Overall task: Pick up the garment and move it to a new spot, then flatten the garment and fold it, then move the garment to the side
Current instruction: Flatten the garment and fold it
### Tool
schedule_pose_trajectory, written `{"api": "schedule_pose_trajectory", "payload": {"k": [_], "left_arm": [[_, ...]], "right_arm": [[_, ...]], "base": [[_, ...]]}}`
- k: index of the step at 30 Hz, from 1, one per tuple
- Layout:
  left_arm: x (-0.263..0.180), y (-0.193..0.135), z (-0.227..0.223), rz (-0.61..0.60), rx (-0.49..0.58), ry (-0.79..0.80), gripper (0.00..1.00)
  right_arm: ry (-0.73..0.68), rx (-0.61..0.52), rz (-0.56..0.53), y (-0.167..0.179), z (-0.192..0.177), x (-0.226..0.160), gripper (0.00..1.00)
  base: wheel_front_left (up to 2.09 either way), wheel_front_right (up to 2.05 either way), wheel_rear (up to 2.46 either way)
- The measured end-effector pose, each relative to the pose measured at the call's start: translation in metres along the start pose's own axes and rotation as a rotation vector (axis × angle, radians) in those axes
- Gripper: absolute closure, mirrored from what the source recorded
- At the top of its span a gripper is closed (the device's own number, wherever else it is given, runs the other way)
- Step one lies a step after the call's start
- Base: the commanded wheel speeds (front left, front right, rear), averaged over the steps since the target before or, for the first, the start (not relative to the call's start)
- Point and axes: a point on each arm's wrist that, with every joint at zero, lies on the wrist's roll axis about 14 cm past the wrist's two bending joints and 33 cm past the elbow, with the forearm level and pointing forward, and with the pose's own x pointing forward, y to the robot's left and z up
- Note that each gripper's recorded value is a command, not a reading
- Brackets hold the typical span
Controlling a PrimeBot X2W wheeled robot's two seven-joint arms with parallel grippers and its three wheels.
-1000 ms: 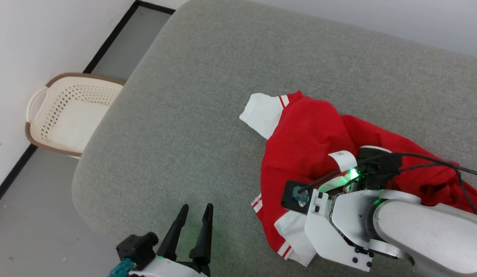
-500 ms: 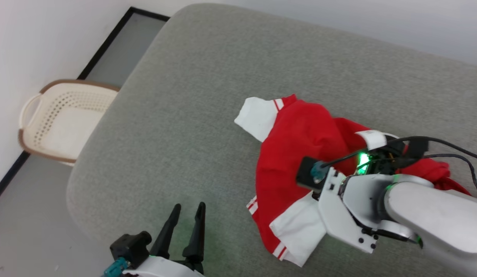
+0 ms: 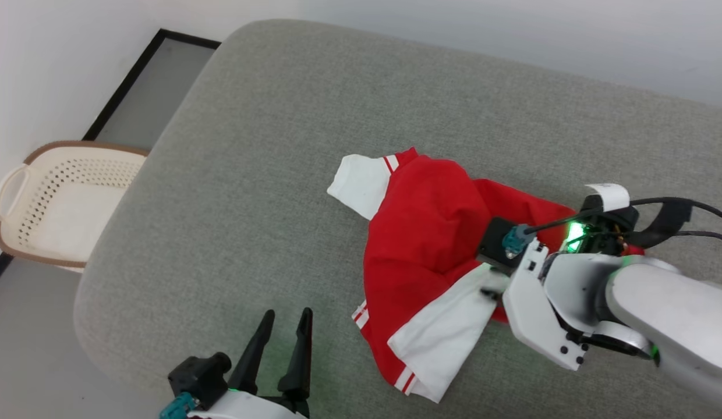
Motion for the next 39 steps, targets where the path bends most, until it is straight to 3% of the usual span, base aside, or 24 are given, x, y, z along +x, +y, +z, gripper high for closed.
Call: {"api": "schedule_pose_trajectory", "payload": {"k": [12,25,26,27,28,29,39], "left_arm": [[-0.009,0.008,-0.004,0.039,-0.020,0.014,0.00],[-0.011,0.016,-0.005,0.073,-0.034,0.018,0.00],[-0.010,0.016,-0.005,0.074,-0.034,0.019,0.00],[-0.010,0.017,-0.005,0.075,-0.033,0.019,0.00],[-0.010,0.017,-0.005,0.076,-0.033,0.019,0.00],[-0.010,0.017,-0.005,0.076,-0.032,0.019,0.00],[-0.006,0.017,-0.005,0.074,-0.029,0.019,0.00]], "right_arm": [[0.010,-0.042,0.045,0.009,0.009,0.029,0.00],[0.101,-0.066,0.092,0.025,-0.011,0.042,0.00],[0.102,-0.066,0.093,0.025,-0.011,0.042,0.12],[0.103,-0.067,0.095,0.026,-0.011,0.042,0.52],[0.104,-0.067,0.097,0.026,-0.011,0.043,0.69],[0.104,-0.067,0.098,0.027,-0.012,0.043,1.00],[0.068,-0.038,0.098,0.023,-0.012,0.043,1.00]], "base": [[0.00,0.00,0.00],[0.00,0.00,0.00],[0.00,0.00,0.00],[0.00,0.00,0.00],[0.00,0.00,0.00],[0.00,0.00,0.00],[0.00,0.00,0.00]]}}
